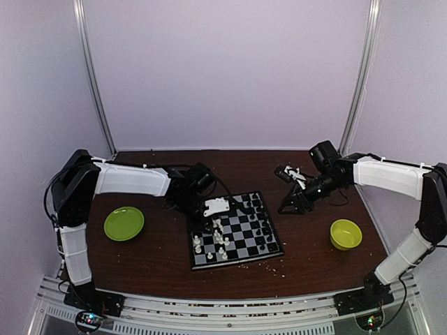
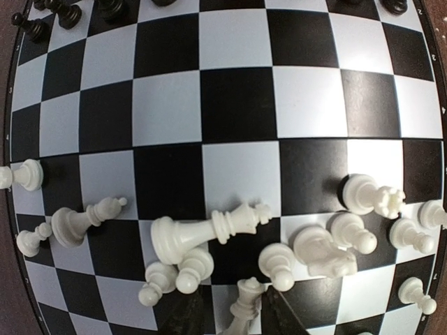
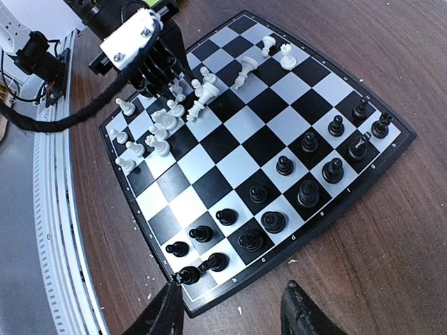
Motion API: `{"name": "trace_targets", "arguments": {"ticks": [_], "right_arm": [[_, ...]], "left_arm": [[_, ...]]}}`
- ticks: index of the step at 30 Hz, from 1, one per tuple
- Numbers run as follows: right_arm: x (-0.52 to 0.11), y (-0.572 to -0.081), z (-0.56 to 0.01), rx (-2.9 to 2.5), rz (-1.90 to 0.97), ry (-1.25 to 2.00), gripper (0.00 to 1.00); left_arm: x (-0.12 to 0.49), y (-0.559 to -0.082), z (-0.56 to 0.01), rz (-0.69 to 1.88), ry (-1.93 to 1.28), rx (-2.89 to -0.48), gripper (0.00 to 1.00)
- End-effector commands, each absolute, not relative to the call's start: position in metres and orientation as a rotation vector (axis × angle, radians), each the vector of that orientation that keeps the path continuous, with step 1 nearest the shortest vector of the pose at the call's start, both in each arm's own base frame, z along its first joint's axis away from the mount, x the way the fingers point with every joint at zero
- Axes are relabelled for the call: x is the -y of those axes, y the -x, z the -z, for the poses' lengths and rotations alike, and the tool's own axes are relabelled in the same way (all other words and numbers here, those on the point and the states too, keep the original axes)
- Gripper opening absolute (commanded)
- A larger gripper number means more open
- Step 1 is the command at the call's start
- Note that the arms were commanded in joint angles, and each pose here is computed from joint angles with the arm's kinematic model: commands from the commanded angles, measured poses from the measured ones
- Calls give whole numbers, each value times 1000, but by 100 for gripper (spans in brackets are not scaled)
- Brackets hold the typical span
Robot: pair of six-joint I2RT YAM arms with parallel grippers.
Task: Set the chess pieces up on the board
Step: Pick up the king from the chessboard.
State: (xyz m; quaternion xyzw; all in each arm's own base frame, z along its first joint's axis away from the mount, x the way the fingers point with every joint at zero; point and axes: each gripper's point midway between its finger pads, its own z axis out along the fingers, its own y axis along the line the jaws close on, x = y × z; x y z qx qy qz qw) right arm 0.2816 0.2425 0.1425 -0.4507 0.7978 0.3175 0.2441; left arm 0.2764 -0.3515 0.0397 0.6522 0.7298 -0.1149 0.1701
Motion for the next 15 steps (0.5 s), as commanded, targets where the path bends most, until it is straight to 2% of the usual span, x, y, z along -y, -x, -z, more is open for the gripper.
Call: {"name": "trace_targets", "arguments": {"ticks": [1,15], "right_arm": [[-244,-285,-147,-2162,-885,1245,47],[-244,-283,-148,-2165,-893,1245,48]], "left_arm": [[349,-283,-38,293,-1852,-2056,30],[332,-272,-37,264,-1868,-2104,35]]}}
